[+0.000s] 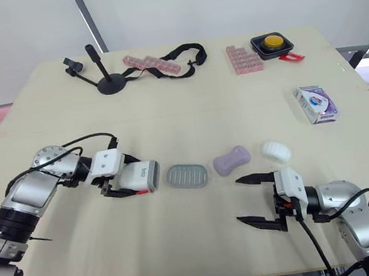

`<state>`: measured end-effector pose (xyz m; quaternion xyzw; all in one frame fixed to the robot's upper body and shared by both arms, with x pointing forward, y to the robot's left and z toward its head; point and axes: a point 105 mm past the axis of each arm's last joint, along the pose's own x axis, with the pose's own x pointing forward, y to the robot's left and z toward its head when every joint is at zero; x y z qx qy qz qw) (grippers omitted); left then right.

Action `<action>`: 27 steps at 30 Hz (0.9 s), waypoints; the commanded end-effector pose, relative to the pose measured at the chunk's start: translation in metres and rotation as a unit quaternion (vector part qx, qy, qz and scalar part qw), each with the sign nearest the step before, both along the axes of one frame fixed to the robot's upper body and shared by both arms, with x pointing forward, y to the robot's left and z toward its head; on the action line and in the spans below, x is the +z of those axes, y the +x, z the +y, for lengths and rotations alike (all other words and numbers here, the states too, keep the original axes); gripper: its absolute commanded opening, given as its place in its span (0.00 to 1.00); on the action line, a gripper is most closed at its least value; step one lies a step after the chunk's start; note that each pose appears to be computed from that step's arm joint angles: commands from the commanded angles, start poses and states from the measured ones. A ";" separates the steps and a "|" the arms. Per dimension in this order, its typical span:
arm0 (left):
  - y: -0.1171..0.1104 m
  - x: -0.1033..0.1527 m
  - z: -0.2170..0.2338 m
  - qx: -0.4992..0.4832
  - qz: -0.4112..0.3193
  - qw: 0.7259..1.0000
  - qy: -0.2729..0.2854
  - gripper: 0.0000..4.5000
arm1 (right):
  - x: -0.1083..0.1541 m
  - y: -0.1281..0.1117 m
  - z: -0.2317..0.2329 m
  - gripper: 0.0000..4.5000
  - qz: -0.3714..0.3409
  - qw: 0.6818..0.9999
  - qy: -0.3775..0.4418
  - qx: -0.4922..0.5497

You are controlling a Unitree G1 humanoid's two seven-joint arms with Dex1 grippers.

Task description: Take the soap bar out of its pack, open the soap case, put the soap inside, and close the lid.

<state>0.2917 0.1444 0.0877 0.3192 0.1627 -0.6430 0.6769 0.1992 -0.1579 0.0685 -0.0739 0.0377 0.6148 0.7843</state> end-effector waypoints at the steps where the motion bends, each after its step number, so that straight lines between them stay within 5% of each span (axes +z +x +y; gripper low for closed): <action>1: 0.007 0.013 0.004 0.040 0.003 0.999 -0.015 1.00 | 0.004 -0.001 0.000 1.00 -0.013 1.000 0.002 0.002; 15: 0.006 0.024 -0.004 0.043 0.012 0.998 -0.052 1.00 | 0.003 -0.003 0.000 1.00 -0.009 1.000 -0.001 0.002; 27: 0.003 0.030 0.015 0.028 -0.035 0.999 -0.028 1.00 | 0.006 -0.001 -0.001 1.00 -0.011 1.000 -0.003 -0.001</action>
